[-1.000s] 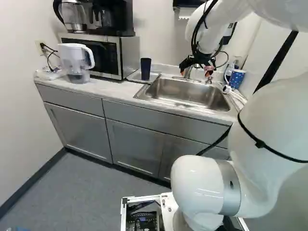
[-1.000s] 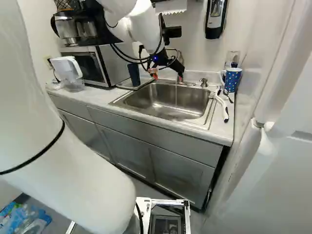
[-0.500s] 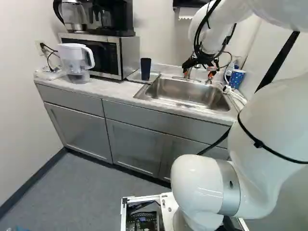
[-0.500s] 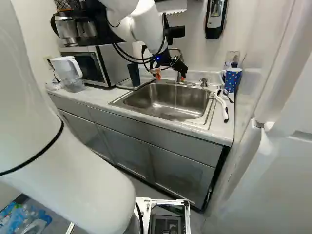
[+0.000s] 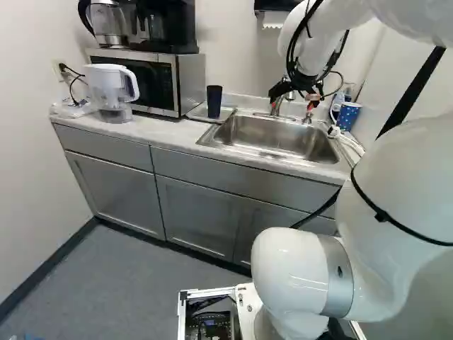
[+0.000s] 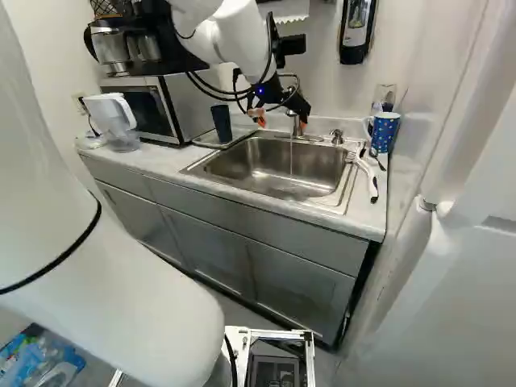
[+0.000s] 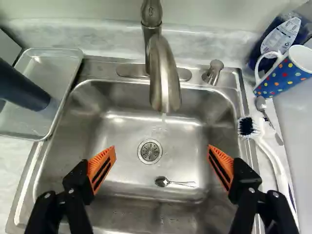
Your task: Rinse the cup and place it in the tray
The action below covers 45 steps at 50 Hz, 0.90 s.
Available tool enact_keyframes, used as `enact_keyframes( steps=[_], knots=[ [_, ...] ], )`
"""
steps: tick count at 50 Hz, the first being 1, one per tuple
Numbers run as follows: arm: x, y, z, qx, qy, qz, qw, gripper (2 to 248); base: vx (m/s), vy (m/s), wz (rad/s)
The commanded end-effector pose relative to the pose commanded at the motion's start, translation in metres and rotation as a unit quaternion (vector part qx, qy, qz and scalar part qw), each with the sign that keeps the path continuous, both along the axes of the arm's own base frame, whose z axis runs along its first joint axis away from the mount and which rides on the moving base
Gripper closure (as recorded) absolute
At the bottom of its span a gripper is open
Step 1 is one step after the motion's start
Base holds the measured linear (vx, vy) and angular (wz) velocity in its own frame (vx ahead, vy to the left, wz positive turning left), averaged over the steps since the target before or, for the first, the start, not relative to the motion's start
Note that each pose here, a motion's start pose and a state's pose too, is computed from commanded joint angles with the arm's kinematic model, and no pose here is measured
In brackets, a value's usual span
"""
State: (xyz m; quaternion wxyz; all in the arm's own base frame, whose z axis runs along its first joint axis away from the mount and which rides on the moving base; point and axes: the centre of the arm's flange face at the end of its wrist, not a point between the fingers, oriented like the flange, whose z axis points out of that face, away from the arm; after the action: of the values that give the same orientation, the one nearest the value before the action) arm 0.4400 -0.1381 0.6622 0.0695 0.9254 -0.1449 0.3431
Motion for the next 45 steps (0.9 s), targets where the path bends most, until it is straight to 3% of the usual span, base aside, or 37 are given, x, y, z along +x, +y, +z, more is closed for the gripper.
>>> enact_keyframes(
  steps=[36, 45],
  knots=[
    [0.035, -0.004, 0.044, -0.012, -0.039, 0.006, 0.9992, 3, 0.0, 0.0, 0.0],
    [0.051, -0.008, 0.044, -0.011, -0.039, 0.008, 0.9992, 3, 0.0, 0.0, 0.0]
  ],
)
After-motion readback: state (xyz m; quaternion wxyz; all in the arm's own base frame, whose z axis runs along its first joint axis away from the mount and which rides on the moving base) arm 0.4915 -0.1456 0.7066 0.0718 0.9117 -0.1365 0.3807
